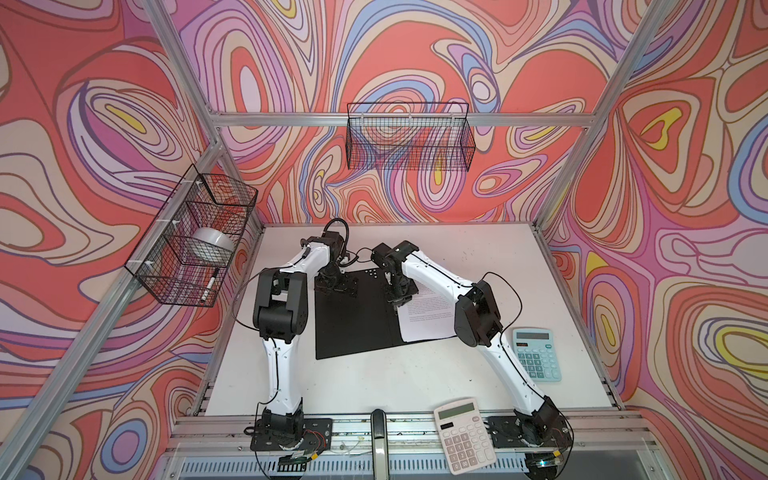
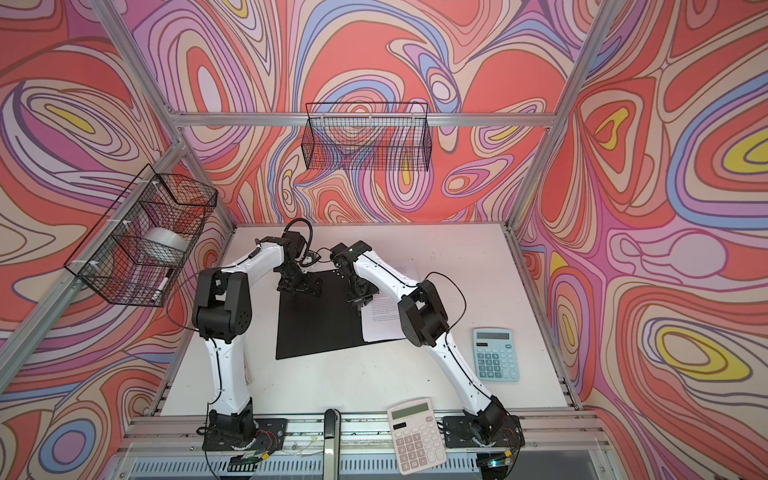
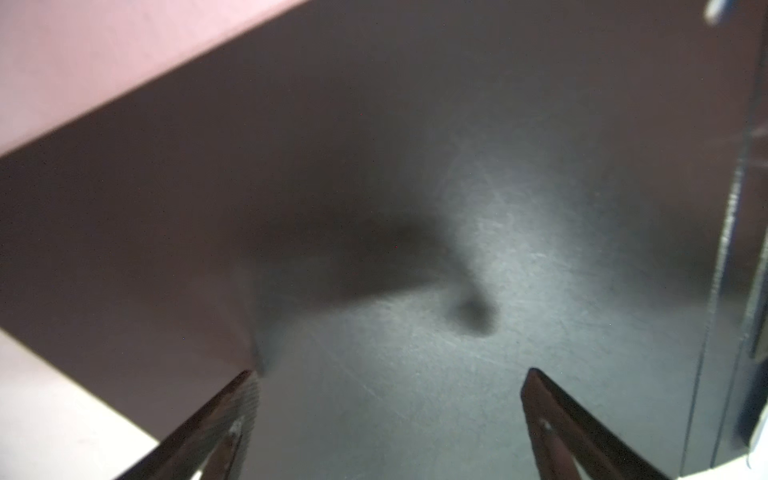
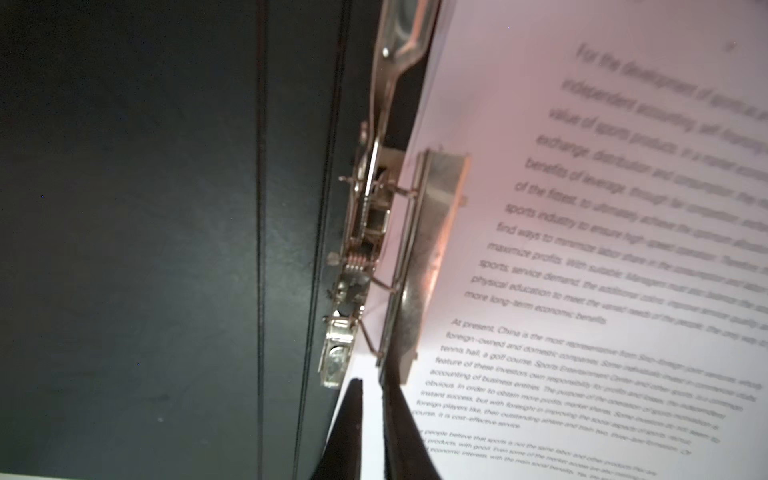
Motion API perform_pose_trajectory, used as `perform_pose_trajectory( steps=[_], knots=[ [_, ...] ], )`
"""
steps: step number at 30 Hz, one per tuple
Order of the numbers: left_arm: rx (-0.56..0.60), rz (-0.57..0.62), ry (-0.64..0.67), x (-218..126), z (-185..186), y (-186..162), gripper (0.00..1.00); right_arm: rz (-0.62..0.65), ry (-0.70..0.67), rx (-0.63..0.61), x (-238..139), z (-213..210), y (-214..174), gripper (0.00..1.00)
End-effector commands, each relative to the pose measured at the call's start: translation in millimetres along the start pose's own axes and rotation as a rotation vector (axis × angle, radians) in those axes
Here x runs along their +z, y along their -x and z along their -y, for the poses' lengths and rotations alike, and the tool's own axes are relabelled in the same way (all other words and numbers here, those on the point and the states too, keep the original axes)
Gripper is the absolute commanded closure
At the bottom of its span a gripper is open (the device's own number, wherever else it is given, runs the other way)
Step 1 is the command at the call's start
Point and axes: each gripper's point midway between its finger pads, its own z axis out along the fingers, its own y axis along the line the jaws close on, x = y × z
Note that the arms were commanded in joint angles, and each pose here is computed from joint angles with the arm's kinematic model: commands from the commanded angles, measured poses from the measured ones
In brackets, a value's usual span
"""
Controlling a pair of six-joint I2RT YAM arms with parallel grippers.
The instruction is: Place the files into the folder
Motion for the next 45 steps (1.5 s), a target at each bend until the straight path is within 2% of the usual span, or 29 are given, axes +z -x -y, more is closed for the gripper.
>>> perform_pose_trajectory(
  steps=[1, 9, 14, 18, 26, 32, 40, 45],
  knots=[
    [0.029, 0.022, -0.097, -17, 17, 4, 0.02, 0.115, 0.027, 0.026, -44, 2, 16, 0.88],
    [0.022, 0.028, -0.419, -36, 71, 20, 0.03, 0.282, 0.141, 0.118, -95, 7, 42, 0.86],
    [-0.012, 0.045, -0.490, -35, 84, 44, 0.04, 0.317, 0.198, 0.169, -106, 18, 46, 0.86],
    [-0.025, 0.041, -0.570, -34, 101, 58, 0.05, 0.304, 0.253, 0.212, -99, 25, 45, 0.87],
    [0.010, 0.026, -0.585, -19, 126, 73, 0.06, 0.263, 0.302, 0.249, -77, 32, 41, 0.90],
    [-0.009, 0.014, -0.577, -5, 134, 82, 0.07, 0.239, 0.307, 0.254, -61, 33, 39, 0.90],
    [-0.014, -0.010, -0.591, 10, 144, 82, 0.08, 0.223, 0.280, 0.288, -47, 46, 33, 0.91],
    [0.001, 0.015, -0.634, 6, 155, 88, 0.08, 0.248, 0.227, 0.319, -52, 61, 29, 0.91]
  ],
)
